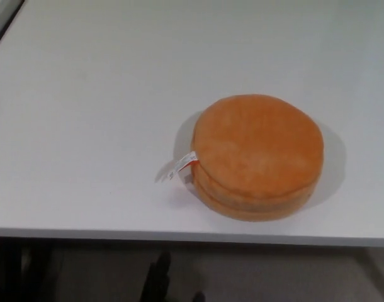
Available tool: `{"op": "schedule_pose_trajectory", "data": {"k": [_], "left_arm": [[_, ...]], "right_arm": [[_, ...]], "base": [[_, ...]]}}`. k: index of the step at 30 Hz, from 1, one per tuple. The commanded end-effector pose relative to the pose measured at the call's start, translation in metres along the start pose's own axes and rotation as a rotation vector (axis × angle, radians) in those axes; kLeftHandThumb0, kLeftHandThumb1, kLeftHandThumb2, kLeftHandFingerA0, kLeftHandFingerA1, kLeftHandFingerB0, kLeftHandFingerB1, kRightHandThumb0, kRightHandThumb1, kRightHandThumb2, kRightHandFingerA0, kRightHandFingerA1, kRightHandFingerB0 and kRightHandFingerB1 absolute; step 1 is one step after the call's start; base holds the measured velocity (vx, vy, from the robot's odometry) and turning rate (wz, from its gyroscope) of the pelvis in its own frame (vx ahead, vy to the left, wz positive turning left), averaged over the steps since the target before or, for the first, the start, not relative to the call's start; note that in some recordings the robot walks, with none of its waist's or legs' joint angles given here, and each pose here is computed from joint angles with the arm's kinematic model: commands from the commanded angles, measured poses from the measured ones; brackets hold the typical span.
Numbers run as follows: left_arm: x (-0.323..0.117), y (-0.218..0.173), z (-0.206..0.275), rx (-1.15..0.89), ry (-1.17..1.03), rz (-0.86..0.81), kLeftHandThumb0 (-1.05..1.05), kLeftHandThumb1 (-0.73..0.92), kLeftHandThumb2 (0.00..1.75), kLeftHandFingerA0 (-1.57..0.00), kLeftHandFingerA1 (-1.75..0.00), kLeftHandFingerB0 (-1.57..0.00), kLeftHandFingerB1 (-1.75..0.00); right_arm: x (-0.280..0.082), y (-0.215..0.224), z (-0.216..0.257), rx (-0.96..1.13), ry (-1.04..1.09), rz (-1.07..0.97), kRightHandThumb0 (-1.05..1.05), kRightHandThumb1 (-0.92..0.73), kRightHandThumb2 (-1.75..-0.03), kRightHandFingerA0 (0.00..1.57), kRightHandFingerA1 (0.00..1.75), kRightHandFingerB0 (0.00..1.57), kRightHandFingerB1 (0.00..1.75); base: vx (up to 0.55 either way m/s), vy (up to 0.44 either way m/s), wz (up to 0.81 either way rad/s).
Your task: A soft plate is kept in the center of the table close to the robot and the robot uses its left hand to pick up the plate, turns it upside down and places it back on the table
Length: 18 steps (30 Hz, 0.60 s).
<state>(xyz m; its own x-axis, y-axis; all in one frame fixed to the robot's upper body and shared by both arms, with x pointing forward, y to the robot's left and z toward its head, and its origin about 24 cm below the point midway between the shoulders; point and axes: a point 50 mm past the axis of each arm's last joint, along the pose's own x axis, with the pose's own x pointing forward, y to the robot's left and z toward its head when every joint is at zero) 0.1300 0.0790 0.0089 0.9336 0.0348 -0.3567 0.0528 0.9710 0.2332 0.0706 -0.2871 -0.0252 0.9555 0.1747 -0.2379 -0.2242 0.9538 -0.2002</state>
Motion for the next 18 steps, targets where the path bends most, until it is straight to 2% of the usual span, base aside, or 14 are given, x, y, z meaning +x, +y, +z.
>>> {"op": "schedule_pose_trajectory", "data": {"k": [1, 5, 12, 13, 14, 15, 16, 18], "left_arm": [[-0.047, 0.016, -0.005, -0.008, -0.344, -0.269, -0.85, 0.92, 0.70, -0.19, -0.37, -0.14, -0.26], [-0.058, 0.024, -0.020, -0.020, -0.330, -0.341, -0.82, 0.92, 0.69, -0.18, -0.41, -0.18, -0.27], [-0.068, 0.055, -0.053, 0.020, -0.288, -0.353, -0.80, 0.91, 0.69, -0.26, -0.43, -0.22, -0.28], [-0.069, 0.060, -0.057, 0.016, -0.280, -0.345, -0.79, 0.72, 1.05, -0.23, -0.52, -0.17, -0.43], [-0.069, 0.061, -0.058, 0.014, -0.278, -0.342, -0.79, 0.72, 1.05, -0.23, -0.52, -0.17, -0.43], [-0.068, 0.071, -0.064, -0.039, -0.266, -0.288, -0.80, 0.86, 0.66, -0.34, -0.46, -0.29, -0.30], [-0.068, 0.072, -0.065, -0.045, -0.266, -0.282, -0.80, 0.86, 0.66, -0.34, -0.46, -0.29, -0.30], [-0.064, 0.082, -0.070, -0.038, -0.276, -0.208, -0.80, 0.84, 0.66, -0.46, -0.54, -0.36, -0.33]], "right_arm": [[-0.002, -0.007, 0.001, -0.004, 0.010, -0.017, -0.68, -0.82, -0.66, 0.56, 0.44, 0.29, 0.31], [-0.002, -0.009, 0.000, 0.002, 0.011, -0.015, -0.69, -0.82, -0.65, 0.53, 0.45, 0.29, 0.32], [-0.002, -0.010, 0.002, -0.004, -0.004, -0.024, -0.68, -0.82, -0.66, 0.54, 0.45, 0.29, 0.32], [-0.003, -0.011, 0.002, -0.004, -0.003, -0.023, -0.68, -0.82, -0.66, 0.54, 0.45, 0.29, 0.31], [-0.003, -0.011, 0.002, -0.004, -0.003, -0.023, -0.68, -0.82, -0.66, 0.54, 0.45, 0.29, 0.31], [-0.002, -0.011, 0.001, -0.005, 0.002, -0.019, -0.69, -0.82, -0.66, 0.52, 0.45, 0.28, 0.31], [-0.002, -0.011, 0.001, -0.005, 0.003, -0.019, -0.69, -0.82, -0.66, 0.52, 0.45, 0.28, 0.31], [-0.001, -0.010, 0.000, 0.005, 0.004, -0.024, -0.69, -0.82, -0.65, 0.52, 0.45, 0.28, 0.32]], "base": [[0.00, 0.000, 0.00], [0.00, 0.000, 0.00], [0.00, 0.000, 0.00], [0.00, 0.000, 0.00], [0.00, 0.000, 0.00], [0.00, 0.000, 0.00], [0.00, 0.000, 0.00], [0.00, 0.000, 0.00]]}}
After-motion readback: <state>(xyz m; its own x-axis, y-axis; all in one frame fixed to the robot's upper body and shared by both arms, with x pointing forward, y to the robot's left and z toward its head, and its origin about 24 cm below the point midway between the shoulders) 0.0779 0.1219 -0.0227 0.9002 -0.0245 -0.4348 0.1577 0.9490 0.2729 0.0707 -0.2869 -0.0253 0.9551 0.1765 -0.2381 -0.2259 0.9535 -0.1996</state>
